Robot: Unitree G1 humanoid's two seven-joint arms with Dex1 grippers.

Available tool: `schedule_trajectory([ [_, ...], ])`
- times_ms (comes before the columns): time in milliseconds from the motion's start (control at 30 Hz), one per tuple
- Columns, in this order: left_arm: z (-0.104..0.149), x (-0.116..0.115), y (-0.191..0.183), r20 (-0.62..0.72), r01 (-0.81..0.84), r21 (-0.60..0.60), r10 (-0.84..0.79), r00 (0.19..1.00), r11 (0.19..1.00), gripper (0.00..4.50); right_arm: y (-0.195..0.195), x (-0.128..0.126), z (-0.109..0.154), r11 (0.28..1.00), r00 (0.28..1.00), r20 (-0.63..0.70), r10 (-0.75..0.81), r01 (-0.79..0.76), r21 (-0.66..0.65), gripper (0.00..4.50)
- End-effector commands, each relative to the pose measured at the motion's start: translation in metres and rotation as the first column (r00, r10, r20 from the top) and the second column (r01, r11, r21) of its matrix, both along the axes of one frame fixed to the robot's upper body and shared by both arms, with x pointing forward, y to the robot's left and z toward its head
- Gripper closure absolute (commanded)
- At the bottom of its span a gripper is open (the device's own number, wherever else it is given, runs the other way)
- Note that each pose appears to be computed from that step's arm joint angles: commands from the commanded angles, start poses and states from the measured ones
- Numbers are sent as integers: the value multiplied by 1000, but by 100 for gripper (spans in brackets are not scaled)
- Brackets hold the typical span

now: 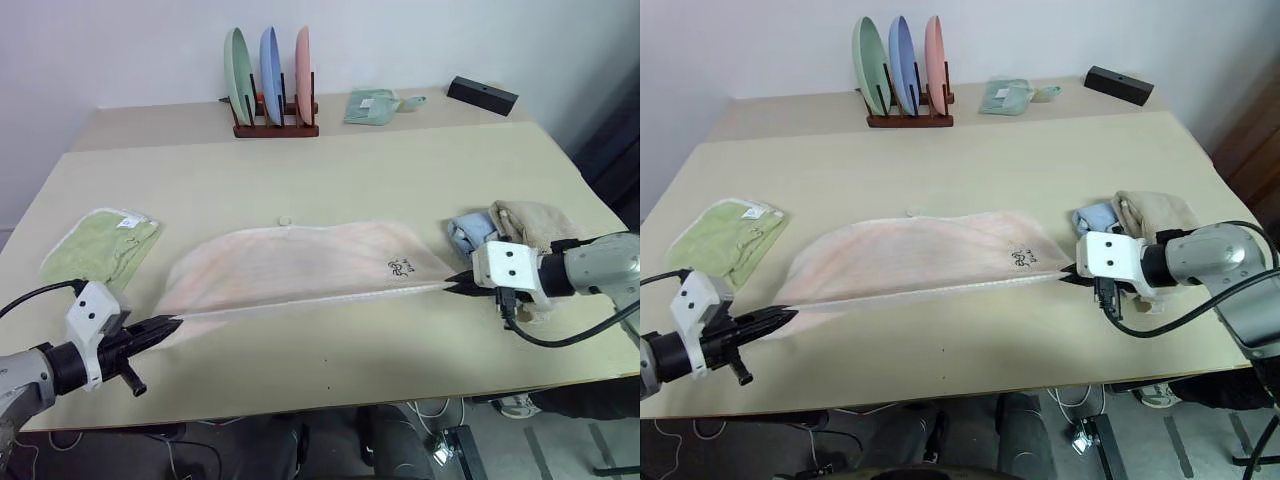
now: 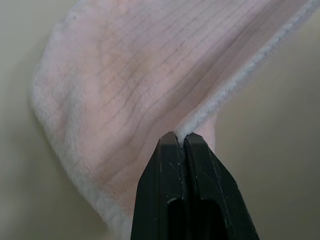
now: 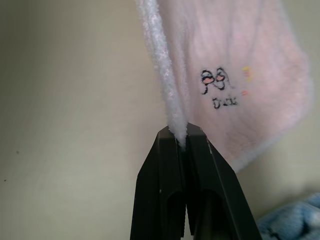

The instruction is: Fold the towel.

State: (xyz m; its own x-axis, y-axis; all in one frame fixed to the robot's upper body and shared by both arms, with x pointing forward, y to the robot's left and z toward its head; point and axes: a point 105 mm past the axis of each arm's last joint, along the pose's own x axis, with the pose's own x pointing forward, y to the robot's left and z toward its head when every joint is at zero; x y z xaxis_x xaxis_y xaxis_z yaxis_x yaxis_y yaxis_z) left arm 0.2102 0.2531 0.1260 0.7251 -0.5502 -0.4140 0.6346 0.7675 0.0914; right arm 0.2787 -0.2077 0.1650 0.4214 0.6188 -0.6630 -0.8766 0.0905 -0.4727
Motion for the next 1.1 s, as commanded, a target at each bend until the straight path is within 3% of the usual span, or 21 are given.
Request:
schedule_trajectory([
  [33, 12, 12, 8, 67, -42, 25, 41, 997, 999, 450, 1, 14, 20, 1000, 994, 113, -4, 4, 2, 447],
  [233, 15, 43, 23, 166, -130, 61, 118, 979, 990, 450, -2, 52, 21, 999, 976, 215, -25, 29, -17, 447],
  [367, 9, 71, 34, 208, -199, 78, 180, 961, 977, 450, 9, 94, 22, 999, 954, 297, -44, 48, -6, 447],
  [600, 1, 98, 46, 239, -271, 69, 247, 939, 960, 450, 30, 132, 12, 999, 945, 325, -36, 39, -2, 447],
  [1100, 10, 134, 47, 329, -337, 24, 311, 892, 941, 450, 21, 149, -1, 993, 929, 359, -94, 112, -29, 447],
])
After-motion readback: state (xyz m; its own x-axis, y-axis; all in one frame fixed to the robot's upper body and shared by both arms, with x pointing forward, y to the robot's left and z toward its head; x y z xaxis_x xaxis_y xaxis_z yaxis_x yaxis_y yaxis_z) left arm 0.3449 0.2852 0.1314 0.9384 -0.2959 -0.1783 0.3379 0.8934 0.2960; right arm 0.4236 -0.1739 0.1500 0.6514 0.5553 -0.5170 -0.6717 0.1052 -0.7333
